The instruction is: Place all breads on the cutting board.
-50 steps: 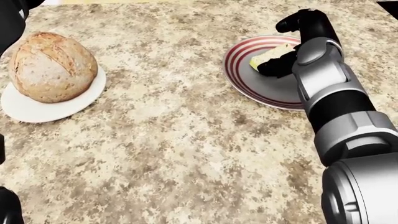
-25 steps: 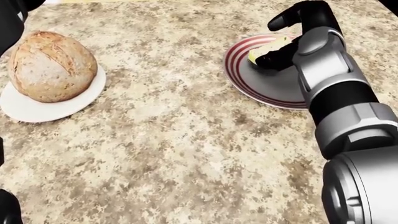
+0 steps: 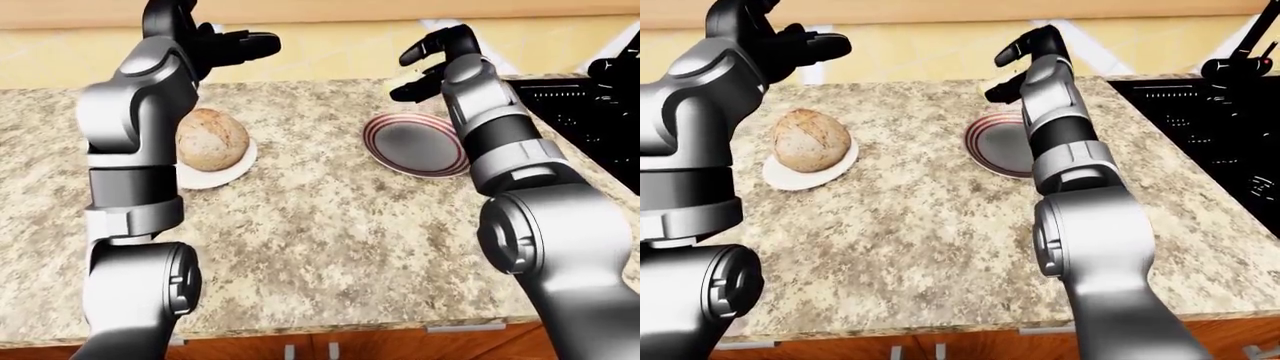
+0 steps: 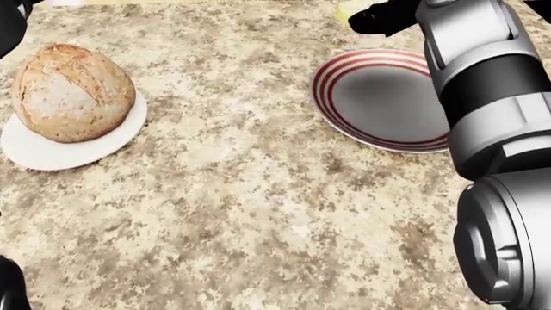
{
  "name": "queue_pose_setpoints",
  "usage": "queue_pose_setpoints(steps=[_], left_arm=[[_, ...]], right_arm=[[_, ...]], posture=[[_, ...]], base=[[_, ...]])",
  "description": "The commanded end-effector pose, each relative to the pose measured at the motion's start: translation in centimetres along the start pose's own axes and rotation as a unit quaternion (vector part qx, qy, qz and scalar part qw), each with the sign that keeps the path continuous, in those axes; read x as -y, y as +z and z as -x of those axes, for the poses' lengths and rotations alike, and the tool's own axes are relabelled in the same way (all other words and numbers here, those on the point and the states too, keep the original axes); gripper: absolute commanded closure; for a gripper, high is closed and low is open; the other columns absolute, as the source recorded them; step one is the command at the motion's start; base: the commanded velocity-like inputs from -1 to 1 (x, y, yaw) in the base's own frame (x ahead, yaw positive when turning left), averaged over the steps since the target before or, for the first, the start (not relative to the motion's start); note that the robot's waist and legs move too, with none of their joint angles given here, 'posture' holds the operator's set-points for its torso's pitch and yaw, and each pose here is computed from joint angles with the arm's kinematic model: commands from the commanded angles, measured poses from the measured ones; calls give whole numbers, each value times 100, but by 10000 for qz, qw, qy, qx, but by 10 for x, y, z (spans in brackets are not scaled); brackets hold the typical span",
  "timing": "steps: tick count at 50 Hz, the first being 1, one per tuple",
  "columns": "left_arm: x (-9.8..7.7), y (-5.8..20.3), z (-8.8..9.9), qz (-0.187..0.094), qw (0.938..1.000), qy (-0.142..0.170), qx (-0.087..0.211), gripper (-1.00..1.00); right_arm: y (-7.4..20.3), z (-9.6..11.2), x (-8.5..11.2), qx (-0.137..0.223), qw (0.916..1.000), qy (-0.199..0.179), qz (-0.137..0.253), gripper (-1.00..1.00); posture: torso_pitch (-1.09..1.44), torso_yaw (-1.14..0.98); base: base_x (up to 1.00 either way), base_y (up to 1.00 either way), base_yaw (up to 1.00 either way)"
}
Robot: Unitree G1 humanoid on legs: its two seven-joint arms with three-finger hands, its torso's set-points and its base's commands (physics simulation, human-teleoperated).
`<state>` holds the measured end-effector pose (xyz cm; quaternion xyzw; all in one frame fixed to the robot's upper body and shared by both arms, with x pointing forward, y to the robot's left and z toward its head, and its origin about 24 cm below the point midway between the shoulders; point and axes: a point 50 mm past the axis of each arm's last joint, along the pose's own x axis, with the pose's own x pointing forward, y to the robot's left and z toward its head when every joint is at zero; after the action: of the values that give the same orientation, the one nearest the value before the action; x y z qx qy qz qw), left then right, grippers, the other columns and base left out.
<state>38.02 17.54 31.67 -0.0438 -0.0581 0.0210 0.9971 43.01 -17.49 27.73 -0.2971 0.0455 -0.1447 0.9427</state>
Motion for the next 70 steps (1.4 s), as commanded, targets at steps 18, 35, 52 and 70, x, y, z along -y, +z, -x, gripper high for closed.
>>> queue_pose_setpoints(steps=[18, 35, 52, 70], left_arm=[[2, 21, 6, 15, 9988, -43, 486, -100], [0, 23, 7, 23, 9987, -27, 500, -100], [-41, 28, -5, -869, 9944, 294, 524, -100], [-79, 5, 0, -1652, 9855, 297, 240, -100]], right_arm=[[29, 4, 27, 493, 9972, -377, -420, 77], [37, 6, 33, 598, 9964, -415, -432, 100], [51, 10, 48, 707, 9953, -472, -457, 100], [55, 11, 46, 746, 9951, -448, -460, 100]], posture=[[0, 0], [0, 0], [0, 0], [0, 0]], base=[[0, 0, 0], [0, 0, 0], [0, 0, 0], [0, 0, 0]])
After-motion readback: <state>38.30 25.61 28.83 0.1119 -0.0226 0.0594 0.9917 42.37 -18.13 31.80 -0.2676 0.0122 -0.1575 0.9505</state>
